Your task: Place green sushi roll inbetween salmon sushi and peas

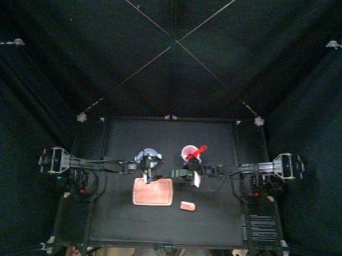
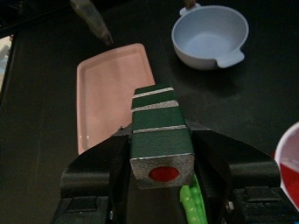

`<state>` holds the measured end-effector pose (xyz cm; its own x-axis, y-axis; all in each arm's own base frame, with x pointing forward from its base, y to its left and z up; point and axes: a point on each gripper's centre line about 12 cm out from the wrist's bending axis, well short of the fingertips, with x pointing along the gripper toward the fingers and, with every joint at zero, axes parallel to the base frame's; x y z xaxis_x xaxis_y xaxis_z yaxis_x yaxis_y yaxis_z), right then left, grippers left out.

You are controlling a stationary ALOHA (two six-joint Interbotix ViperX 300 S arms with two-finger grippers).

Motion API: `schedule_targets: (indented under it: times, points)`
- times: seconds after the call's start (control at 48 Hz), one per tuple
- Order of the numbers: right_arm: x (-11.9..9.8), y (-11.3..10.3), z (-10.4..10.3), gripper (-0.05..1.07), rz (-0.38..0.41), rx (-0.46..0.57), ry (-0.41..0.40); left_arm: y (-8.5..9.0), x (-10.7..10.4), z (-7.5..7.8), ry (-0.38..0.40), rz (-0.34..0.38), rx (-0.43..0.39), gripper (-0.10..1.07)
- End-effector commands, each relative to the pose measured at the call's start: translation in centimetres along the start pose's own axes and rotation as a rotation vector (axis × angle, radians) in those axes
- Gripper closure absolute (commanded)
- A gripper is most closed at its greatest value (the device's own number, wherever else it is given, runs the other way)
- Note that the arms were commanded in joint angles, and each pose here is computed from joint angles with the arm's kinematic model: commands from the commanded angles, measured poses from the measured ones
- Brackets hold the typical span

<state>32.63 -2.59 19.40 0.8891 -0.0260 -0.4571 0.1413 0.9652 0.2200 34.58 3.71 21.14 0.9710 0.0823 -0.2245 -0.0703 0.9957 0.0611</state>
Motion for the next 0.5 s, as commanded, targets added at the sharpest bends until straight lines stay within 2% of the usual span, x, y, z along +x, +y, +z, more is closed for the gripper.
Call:
schedule_targets:
  times: [0.0,0.188,0.479]
  points:
    - [-1.2,1.1,-0.2,0.33,0.026,0.020,-0.008,0.1,-0.5,0.9,-0.035,0.003,0.006,-0.06]
    - [-1.9,2.0,-2.6,0.33,0.037,0.067,0.053,0.1,-0.9,0.7,-0.032,0.002,0.009,-0.06]
    - [-1.3,2.3,-3.6,0.33,0.041,0.064,0.093,0.5,-0.9,0.2,-0.019,0.014,0.005,-0.06]
